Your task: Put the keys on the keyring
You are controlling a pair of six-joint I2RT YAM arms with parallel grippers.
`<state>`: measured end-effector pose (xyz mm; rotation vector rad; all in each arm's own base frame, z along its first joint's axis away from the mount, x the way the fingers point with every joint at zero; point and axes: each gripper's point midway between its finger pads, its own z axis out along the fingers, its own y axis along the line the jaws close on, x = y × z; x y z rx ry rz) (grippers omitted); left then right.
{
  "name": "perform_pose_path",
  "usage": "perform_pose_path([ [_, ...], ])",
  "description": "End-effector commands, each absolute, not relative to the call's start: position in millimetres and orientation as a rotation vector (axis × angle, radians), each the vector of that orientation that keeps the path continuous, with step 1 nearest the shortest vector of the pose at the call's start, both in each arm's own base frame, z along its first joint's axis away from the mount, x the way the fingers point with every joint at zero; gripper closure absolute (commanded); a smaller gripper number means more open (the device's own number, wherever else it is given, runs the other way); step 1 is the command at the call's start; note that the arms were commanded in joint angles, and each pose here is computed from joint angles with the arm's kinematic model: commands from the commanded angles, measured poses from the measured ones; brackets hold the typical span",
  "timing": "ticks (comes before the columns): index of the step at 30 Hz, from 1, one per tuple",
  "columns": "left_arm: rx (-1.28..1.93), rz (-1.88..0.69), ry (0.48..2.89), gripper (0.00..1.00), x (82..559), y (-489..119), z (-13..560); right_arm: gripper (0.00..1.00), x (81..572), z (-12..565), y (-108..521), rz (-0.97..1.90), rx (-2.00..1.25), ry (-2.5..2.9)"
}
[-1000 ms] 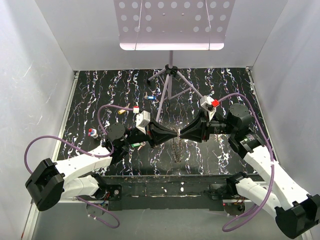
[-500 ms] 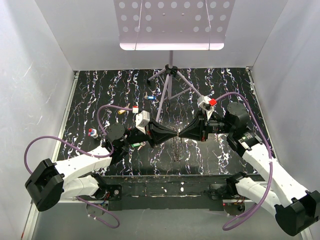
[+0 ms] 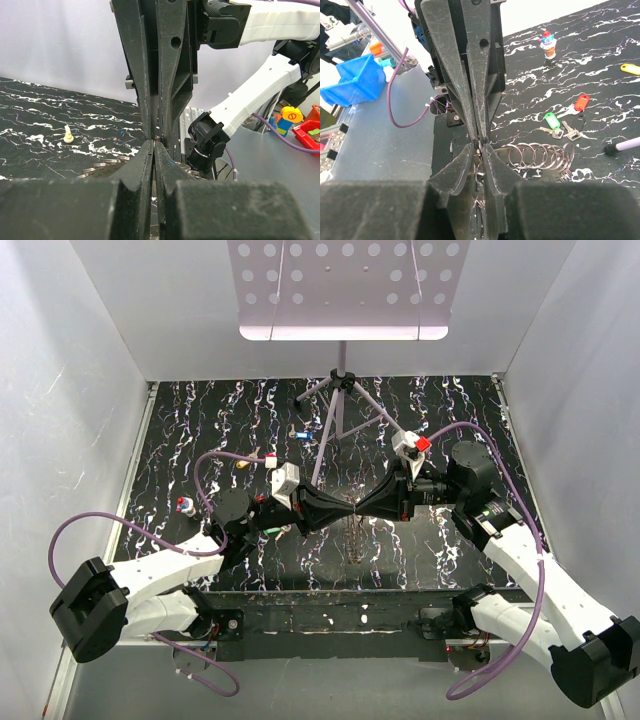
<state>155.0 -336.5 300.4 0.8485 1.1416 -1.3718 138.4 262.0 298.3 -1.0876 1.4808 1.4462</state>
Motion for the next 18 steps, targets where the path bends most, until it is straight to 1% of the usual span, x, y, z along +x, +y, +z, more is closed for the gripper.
perform_pose_path([
  [1,0.808,-1.352,1.083,1.0,154.0,-329.2,316.8,0.81,130.4,320.4,263.4,1.441,-1.151,1.384],
  [6,0.801,-1.348,1.084,1.0,155.0,-328.2,317.9,0.74,129.8,318.0,262.1,1.428,-1.155,1.39],
  [11,0.798,-1.346,1.082,1.0,154.7,-327.6,319.1,0.73,130.2,314.9,261.3,1.419,-1.16,1.395],
  [18,0.795,-1.351,1.082,1.0,155.0,-328.2,319.1,0.81,129.4,316.5,262.6,1.422,-1.171,1.378],
])
